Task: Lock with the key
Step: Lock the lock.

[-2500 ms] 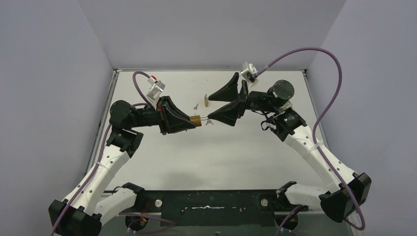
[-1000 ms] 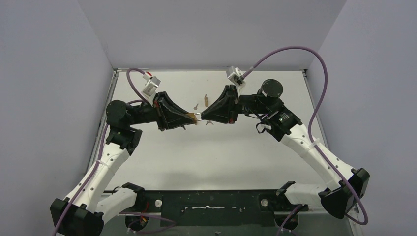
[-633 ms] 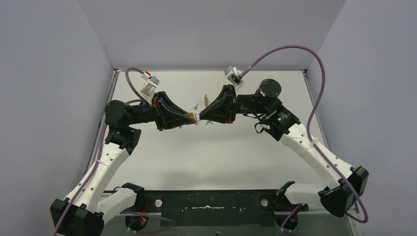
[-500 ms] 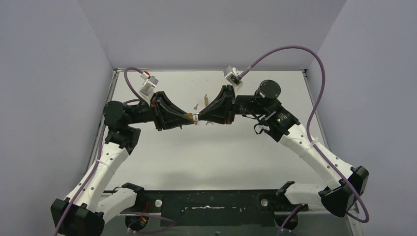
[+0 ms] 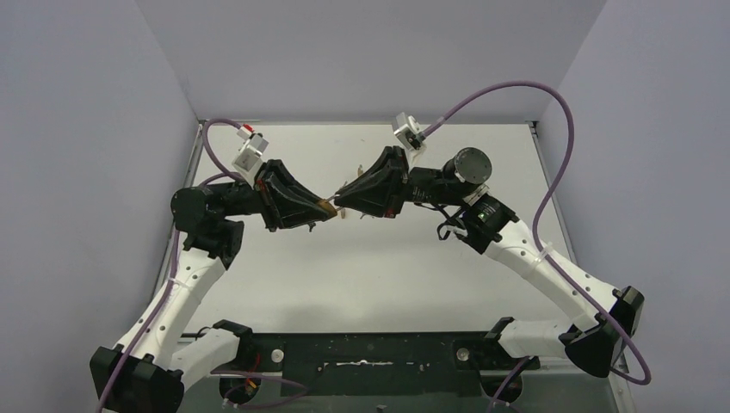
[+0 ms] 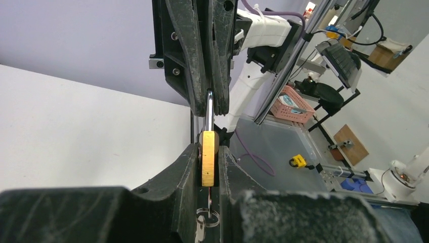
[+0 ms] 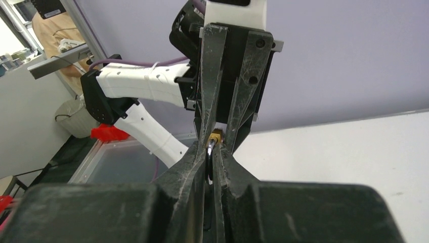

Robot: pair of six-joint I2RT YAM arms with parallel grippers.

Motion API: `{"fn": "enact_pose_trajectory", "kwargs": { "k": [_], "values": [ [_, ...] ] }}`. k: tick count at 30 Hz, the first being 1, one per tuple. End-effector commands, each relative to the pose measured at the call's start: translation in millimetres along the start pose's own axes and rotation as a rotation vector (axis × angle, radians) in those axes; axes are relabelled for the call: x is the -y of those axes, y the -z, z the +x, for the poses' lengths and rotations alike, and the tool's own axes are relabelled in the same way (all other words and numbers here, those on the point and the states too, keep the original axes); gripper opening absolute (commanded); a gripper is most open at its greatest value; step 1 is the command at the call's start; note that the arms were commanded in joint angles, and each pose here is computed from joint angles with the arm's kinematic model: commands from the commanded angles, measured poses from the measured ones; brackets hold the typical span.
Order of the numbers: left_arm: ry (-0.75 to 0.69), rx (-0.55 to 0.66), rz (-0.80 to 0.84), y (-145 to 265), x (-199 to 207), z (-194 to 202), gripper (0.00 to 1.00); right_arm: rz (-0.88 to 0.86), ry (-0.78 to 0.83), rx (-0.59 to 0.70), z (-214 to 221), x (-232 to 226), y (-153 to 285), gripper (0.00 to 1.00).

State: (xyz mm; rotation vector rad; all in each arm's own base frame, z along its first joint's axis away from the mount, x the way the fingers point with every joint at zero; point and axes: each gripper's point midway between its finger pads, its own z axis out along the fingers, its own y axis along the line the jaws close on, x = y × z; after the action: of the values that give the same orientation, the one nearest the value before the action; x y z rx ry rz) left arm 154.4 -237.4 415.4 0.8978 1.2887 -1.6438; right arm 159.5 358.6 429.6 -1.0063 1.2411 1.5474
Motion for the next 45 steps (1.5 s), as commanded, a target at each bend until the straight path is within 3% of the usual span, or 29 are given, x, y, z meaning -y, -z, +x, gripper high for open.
{"fn": "enact_pose_trajectory", "kwargs": {
  "k": [1,19,32,39,45],
  "values": [
    [-0.057,0.188,0.042,-14,16,-50,0.00,-0.067,-0.141,-0.122,62,-4,-30,0.00],
    [-0.124,0.190,-0.054,-1,10,-61,0.00,0.064,-0.287,-0.222,84,5,-20,0.00],
    [-0.192,0.219,-0.162,12,-3,-66,0.00,0.096,-0.484,-0.114,80,-2,-20,0.00],
    [-0.151,0.254,-0.065,8,10,-75,0.00,0.123,-0.353,-0.158,111,-3,-29,0.00],
    [-0.122,0.251,-0.023,6,15,-81,0.00,0.171,-0.229,-0.311,163,-6,-36,0.00]
  ]
}}
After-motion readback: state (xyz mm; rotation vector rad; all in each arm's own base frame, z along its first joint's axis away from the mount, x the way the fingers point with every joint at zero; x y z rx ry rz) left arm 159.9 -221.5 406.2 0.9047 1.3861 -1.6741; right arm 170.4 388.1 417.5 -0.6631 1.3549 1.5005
